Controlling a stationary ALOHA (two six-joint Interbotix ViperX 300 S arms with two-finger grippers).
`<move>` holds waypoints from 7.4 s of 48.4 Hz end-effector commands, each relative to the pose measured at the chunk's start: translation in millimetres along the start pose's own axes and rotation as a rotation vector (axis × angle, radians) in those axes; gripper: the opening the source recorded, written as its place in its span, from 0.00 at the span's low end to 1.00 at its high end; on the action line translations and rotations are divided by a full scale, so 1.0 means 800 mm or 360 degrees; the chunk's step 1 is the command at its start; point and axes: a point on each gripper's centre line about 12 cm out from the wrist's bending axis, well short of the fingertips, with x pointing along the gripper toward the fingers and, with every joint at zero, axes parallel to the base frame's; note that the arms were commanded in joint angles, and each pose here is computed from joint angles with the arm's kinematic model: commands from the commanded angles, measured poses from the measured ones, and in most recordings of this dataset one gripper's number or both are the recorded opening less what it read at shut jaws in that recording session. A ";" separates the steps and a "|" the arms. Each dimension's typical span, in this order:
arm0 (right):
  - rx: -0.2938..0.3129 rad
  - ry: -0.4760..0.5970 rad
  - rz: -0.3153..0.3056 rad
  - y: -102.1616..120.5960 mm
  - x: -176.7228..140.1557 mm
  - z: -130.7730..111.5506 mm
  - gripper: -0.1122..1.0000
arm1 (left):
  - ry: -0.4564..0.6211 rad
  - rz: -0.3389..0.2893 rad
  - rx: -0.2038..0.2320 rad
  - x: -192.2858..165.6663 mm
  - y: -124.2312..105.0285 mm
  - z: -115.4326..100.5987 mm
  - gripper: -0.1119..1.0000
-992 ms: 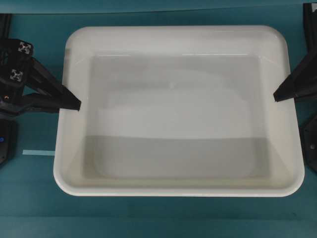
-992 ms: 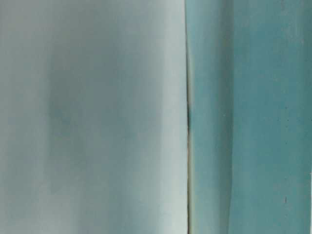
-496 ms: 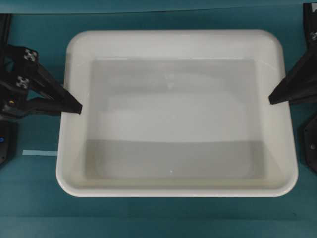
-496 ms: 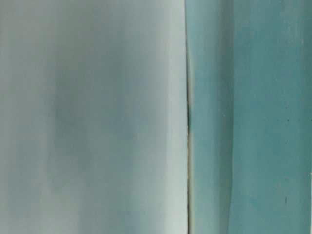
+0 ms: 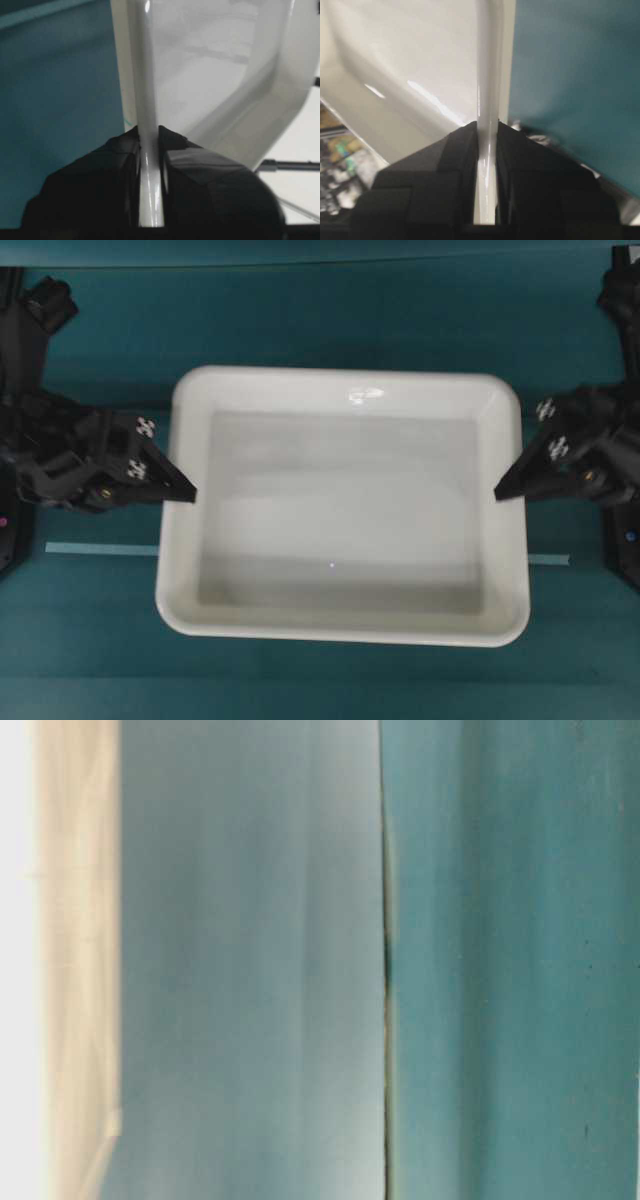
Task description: Lift the white case with both hands.
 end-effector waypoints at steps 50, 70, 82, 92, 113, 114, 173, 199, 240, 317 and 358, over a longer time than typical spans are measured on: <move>-0.0108 -0.0070 -0.0426 -0.138 0.132 0.035 0.19 | -0.0017 0.0607 -0.0074 0.104 0.194 0.001 0.15; -0.0117 -0.0118 -0.0506 -0.171 0.160 0.044 0.19 | -0.0055 0.0694 -0.0117 0.107 0.237 0.012 0.15; -0.0129 -0.0162 -0.0505 -0.185 0.171 0.050 0.19 | -0.0093 0.0674 -0.0162 0.105 0.264 0.019 0.15; -0.0090 -0.0175 -0.0544 -0.202 0.177 0.051 0.19 | -0.0088 0.0742 -0.0168 0.109 0.286 0.018 0.15; -0.0082 -0.0265 -0.0591 -0.231 0.202 0.063 0.19 | -0.0079 0.0856 -0.0187 0.140 0.317 0.016 0.14; -0.0083 -0.0271 -0.0593 -0.234 0.202 0.064 0.19 | -0.0079 0.0858 -0.0187 0.140 0.317 0.016 0.14; -0.0140 -0.0295 -0.0486 -0.210 0.205 0.066 0.91 | -0.0073 0.0635 -0.0110 0.150 0.284 0.019 0.97; -0.0245 -0.0333 -0.0182 -0.158 0.163 0.058 0.92 | -0.0080 0.0305 0.0112 0.102 0.221 0.021 0.95; -0.1828 -0.0571 0.0136 -0.071 0.069 0.036 0.92 | -0.0270 -0.0305 0.1079 -0.046 0.142 0.015 0.94; -0.2241 -0.0957 0.0575 -0.046 -0.021 0.003 0.91 | -0.0595 -0.0691 0.1889 -0.129 0.102 0.002 0.90; -0.2247 -0.1055 0.0680 -0.041 -0.047 -0.002 0.91 | -0.0692 -0.0724 0.2060 -0.143 0.096 0.002 0.90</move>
